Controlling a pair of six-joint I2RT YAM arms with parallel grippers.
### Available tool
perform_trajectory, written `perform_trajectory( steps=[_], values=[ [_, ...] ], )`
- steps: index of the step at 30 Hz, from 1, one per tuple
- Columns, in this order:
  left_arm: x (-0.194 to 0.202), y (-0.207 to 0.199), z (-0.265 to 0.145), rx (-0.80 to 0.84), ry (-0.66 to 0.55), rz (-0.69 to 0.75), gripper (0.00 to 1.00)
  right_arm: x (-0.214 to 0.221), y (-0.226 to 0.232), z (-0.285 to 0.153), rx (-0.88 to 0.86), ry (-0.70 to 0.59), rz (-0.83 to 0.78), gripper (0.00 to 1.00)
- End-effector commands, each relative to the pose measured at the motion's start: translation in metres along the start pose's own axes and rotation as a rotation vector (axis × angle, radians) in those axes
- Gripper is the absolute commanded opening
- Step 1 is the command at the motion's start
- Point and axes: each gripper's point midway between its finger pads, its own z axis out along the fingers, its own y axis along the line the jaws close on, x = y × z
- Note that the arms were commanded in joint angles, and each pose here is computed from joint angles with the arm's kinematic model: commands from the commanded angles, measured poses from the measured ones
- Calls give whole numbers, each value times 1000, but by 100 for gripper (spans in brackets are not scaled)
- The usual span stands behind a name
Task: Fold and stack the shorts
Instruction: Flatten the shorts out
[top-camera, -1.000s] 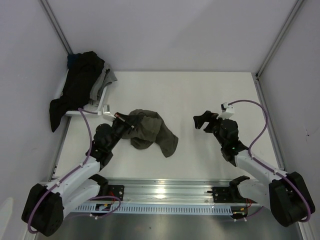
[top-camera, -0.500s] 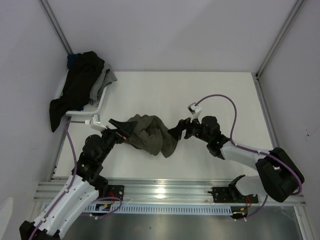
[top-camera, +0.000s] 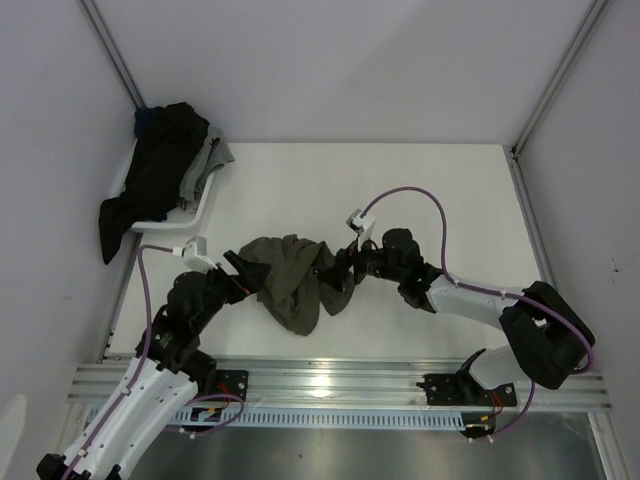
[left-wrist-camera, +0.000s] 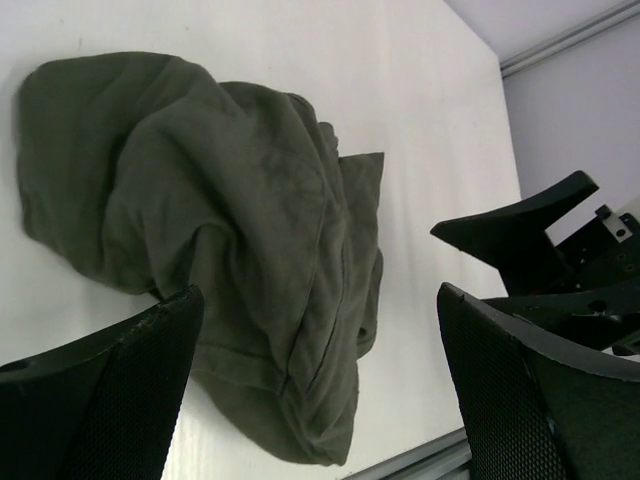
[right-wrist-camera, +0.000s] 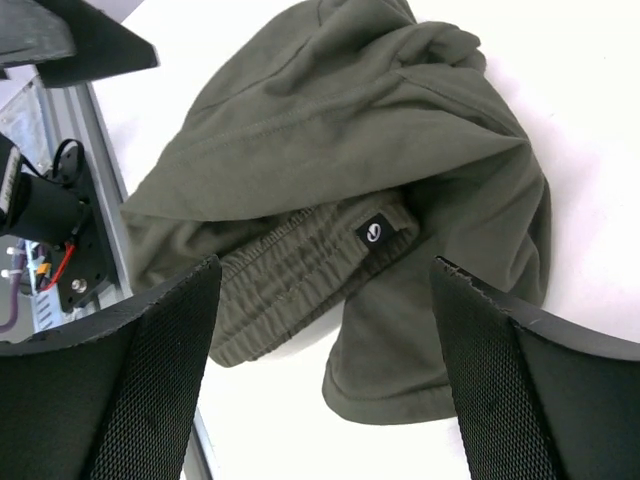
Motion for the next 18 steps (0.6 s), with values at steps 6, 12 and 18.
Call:
perform_trajectory(
  steps=[6,12,18],
  values=[
    [2,1,-18,-72,98,104,99,6,-3,22,-15,57,-4,77],
    [-1,0,-25,-71,82,114,99,19,-8,39,-27,101,58,66],
    [5,-2,-21,-55,113,108,99,27,-11,56,-44,120,110,63]
  ],
)
